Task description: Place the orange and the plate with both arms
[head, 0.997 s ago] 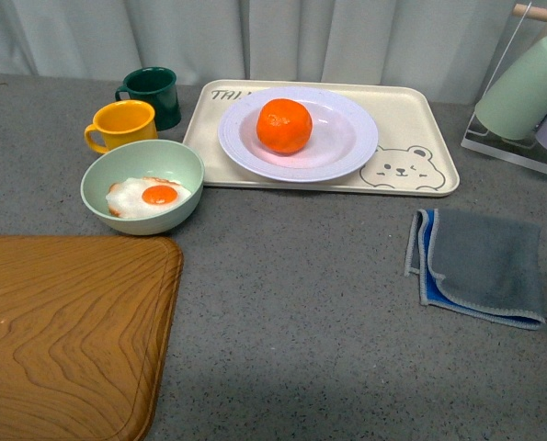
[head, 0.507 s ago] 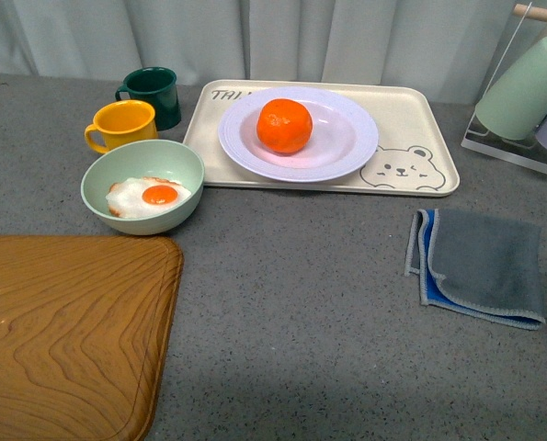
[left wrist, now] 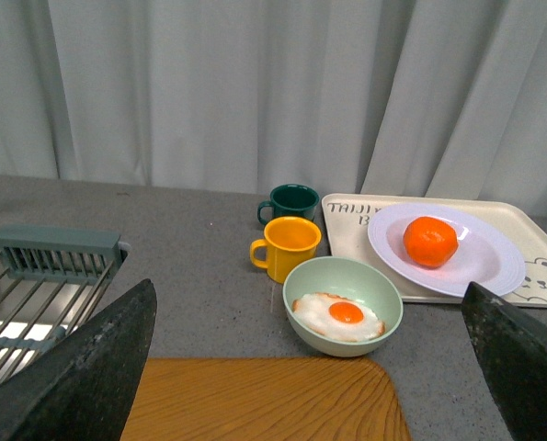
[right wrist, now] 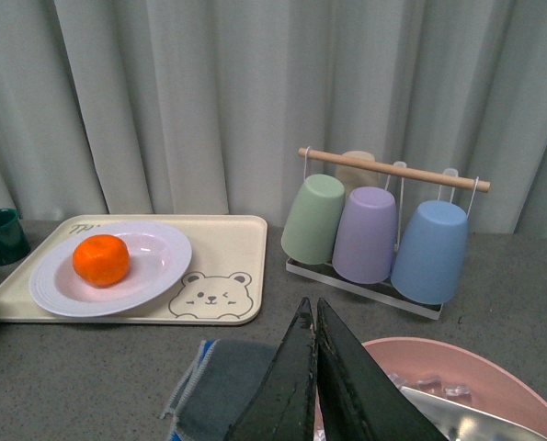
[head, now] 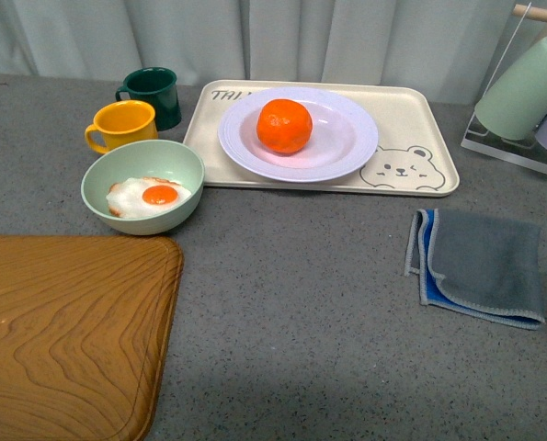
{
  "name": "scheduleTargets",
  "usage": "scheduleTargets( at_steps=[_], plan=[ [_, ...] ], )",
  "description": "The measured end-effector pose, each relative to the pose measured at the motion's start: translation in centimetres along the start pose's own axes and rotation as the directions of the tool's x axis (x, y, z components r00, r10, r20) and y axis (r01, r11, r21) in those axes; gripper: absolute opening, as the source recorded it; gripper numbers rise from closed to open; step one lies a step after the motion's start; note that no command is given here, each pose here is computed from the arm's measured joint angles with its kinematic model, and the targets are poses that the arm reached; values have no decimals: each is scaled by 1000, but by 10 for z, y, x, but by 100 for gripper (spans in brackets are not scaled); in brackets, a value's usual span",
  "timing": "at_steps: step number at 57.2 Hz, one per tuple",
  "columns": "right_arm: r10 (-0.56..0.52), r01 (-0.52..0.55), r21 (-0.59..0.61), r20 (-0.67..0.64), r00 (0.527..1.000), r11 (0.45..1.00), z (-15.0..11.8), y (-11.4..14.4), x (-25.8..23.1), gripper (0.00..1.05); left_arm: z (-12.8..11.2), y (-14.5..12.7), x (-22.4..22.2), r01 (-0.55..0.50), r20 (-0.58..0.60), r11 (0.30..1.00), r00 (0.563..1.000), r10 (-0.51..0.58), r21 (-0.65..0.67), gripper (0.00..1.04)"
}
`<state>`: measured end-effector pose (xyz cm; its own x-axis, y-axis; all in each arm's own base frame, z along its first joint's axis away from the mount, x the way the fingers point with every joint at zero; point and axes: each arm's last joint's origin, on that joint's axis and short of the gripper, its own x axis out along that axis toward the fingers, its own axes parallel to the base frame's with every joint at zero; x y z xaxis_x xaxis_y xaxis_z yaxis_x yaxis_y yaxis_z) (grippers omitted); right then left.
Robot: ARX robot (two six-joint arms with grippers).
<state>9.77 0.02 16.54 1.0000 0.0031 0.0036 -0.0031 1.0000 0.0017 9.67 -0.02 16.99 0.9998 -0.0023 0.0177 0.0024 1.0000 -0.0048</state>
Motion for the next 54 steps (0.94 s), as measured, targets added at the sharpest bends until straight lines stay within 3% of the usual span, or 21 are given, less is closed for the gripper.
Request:
scheduleTargets(
  at_steps=[3, 12, 30, 54],
  plan=[
    [0, 0, -2, -1, 1000, 1000, 0, 0, 0, 3, 0, 0, 0, 0, 0, 1000, 1000, 0, 0, 98],
    [0, 0, -1, -1, 1000, 1000, 0, 0, 0, 38, 0, 0, 0, 0, 0, 1000, 1000, 0, 0, 98],
    [0, 0, -1, 0, 1000, 1000, 0, 0, 0, 94, 0, 0, 0, 0, 0, 1000, 1000, 0, 0, 98],
    [0, 0, 0, 0, 1000, 1000, 0, 0, 0, 95, 0, 0, 0, 0, 0, 1000, 1000, 0, 0, 98]
  ],
)
